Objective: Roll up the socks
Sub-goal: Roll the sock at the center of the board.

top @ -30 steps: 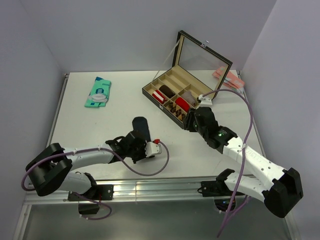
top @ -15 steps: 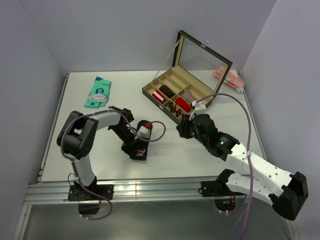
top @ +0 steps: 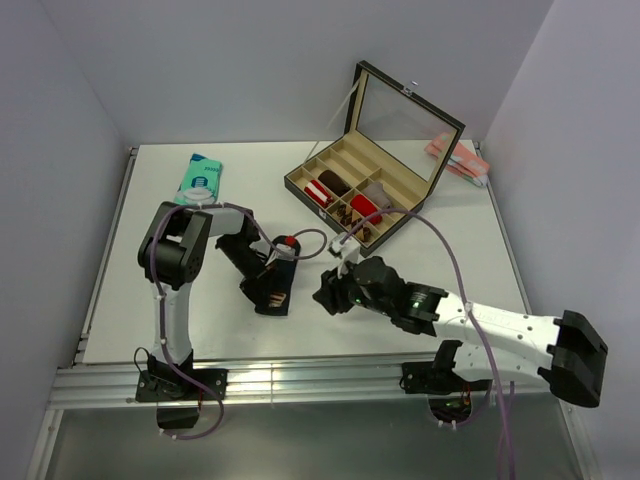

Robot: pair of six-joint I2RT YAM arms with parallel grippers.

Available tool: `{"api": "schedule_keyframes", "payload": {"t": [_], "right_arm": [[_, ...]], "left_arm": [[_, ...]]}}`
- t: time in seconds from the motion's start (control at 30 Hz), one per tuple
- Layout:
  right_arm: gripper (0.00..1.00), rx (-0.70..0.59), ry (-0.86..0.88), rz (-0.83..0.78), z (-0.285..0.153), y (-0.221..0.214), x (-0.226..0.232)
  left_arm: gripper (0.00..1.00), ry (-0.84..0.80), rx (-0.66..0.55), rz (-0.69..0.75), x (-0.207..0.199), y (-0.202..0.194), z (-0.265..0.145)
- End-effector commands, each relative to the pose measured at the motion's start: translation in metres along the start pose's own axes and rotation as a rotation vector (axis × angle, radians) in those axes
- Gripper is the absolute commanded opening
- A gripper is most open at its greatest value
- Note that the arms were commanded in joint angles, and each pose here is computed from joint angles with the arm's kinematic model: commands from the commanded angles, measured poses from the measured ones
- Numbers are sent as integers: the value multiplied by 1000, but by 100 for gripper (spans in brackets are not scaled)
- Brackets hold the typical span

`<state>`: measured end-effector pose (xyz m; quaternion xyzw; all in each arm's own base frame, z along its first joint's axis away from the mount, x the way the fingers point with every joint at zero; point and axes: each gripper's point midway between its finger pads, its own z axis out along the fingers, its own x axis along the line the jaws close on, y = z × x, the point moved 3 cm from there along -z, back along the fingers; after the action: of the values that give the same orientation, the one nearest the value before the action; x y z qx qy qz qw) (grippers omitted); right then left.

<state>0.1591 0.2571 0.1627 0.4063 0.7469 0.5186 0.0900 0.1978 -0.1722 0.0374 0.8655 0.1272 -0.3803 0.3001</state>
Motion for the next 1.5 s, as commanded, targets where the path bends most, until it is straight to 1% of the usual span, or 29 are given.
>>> {"api": "schedule_keyframes", "payload": {"t": [0.0, 0.03, 0.1, 0.13, 0.2, 0.23, 0.3, 0.33, 0.6, 0.73, 1.0, 1.1, 1.13, 1.27, 1.3, 1.33, 1.4, 1.43, 1.47], "right_arm": [[51, -63, 127, -53, 15, 10, 25], [52, -13, 167, -72, 23, -1, 32], [53, -4, 178, -91, 33, 0, 39], [54, 46, 182, -116, 44, -14, 42], [54, 60, 193, -131, 57, -15, 48], [54, 101, 184, -147, 68, -26, 47], [56, 108, 198, -162, 79, -27, 54], [56, 141, 193, -176, 89, -36, 53], [57, 160, 176, -228, 118, -35, 62], [57, 199, 165, -257, 130, -44, 62], [56, 248, 154, -268, 140, -63, 57], [52, 269, 154, -272, 145, -69, 56], [47, 279, 149, -272, 147, -72, 56], [36, 301, 125, -264, 155, -80, 52], [26, 299, 116, -254, 156, -82, 51], [21, 296, 110, -246, 157, -82, 50], [13, 296, 108, -209, 155, -83, 49], [6, 290, 108, -191, 154, -82, 49], [4, 295, 105, -178, 152, -84, 47]], "left_arm": [[9, 20, 6, -55, 12, -2, 1], [9, 29, 18, -71, 14, -4, 1], [8, 42, 26, -82, 17, -7, 3], [8, 50, 33, -83, 20, -8, 3], [8, 46, 34, -85, 21, -8, 3], [8, 47, 35, -90, 22, -8, 3], [8, 52, 40, -94, 24, -9, 3], [8, 53, 40, -95, 24, -9, 3], [8, 67, 51, -100, 24, -10, 1], [7, 63, 52, -103, 23, -10, 1], [7, 67, 59, -103, 24, -11, 0], [9, 66, 55, -103, 24, -10, 1], [10, 65, 53, -106, 24, -10, 1], [12, 59, 39, -99, 21, -8, 0], [13, 61, 37, -97, 21, -8, 1], [14, 70, 34, -91, 20, -7, 0], [15, 89, 27, -89, 22, -6, -1], [15, 98, 21, -81, 20, -5, -2], [16, 110, 11, -97, 20, -3, -3]]}}
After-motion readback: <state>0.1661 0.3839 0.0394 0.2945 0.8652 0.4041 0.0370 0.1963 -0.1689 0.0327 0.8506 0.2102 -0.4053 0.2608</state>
